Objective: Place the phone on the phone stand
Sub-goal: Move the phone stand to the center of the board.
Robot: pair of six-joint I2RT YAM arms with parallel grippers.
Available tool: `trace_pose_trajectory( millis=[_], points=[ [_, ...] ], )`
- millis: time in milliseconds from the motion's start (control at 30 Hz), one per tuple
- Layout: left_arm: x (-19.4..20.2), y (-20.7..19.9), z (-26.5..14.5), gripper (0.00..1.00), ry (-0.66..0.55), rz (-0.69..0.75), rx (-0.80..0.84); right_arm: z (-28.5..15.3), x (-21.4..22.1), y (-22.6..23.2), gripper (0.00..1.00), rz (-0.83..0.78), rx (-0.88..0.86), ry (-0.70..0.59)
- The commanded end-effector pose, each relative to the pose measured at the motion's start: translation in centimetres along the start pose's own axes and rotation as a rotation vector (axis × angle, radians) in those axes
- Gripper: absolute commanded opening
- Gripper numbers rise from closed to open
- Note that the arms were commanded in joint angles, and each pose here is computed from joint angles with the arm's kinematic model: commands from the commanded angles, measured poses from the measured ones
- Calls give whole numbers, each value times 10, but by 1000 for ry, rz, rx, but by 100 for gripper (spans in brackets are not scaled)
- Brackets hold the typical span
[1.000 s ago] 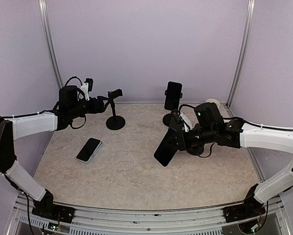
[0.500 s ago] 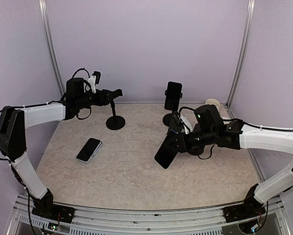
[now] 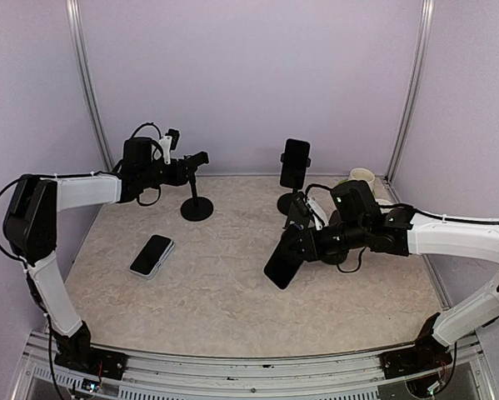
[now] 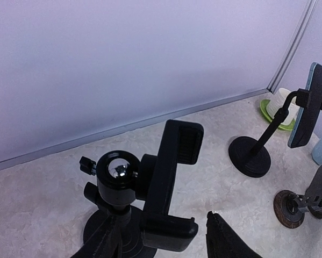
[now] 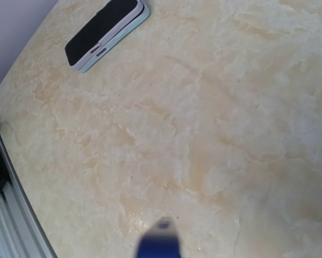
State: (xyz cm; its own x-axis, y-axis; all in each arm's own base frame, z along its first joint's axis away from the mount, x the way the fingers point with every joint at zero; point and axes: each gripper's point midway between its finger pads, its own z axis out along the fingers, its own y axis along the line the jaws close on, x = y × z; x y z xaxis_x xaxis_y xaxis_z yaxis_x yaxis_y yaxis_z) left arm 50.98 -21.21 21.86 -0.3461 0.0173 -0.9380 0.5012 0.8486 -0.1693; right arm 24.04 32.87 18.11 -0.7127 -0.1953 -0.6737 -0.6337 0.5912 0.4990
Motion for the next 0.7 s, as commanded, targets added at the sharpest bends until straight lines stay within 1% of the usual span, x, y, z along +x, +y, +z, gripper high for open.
trace_pose_trajectory(
  millis=[0, 100, 267, 400, 500, 667],
  points=[
    [-11, 3, 7, 48, -18, 34, -9, -8, -16, 8, 0, -10, -35, -64],
    [-13, 3, 8, 41, -26, 39, -8, -7, -16, 8, 0, -7, -36, -65],
    [-11, 2, 9, 25, -26, 39, 2, -6, -16, 7, 0, -5, -36, -63],
    [-9, -1, 9, 15, -25, 41, 16, -6, -16, 8, 0, -9, -37, -62],
    [-12, -7, 6, 12, -32, 45, 36, -5, -16, 7, 0, -14, -34, -59],
    [-21, -29, -2, 7, -54, 61, 91, -5, -18, 8, 0, -34, -33, -52]
  ],
)
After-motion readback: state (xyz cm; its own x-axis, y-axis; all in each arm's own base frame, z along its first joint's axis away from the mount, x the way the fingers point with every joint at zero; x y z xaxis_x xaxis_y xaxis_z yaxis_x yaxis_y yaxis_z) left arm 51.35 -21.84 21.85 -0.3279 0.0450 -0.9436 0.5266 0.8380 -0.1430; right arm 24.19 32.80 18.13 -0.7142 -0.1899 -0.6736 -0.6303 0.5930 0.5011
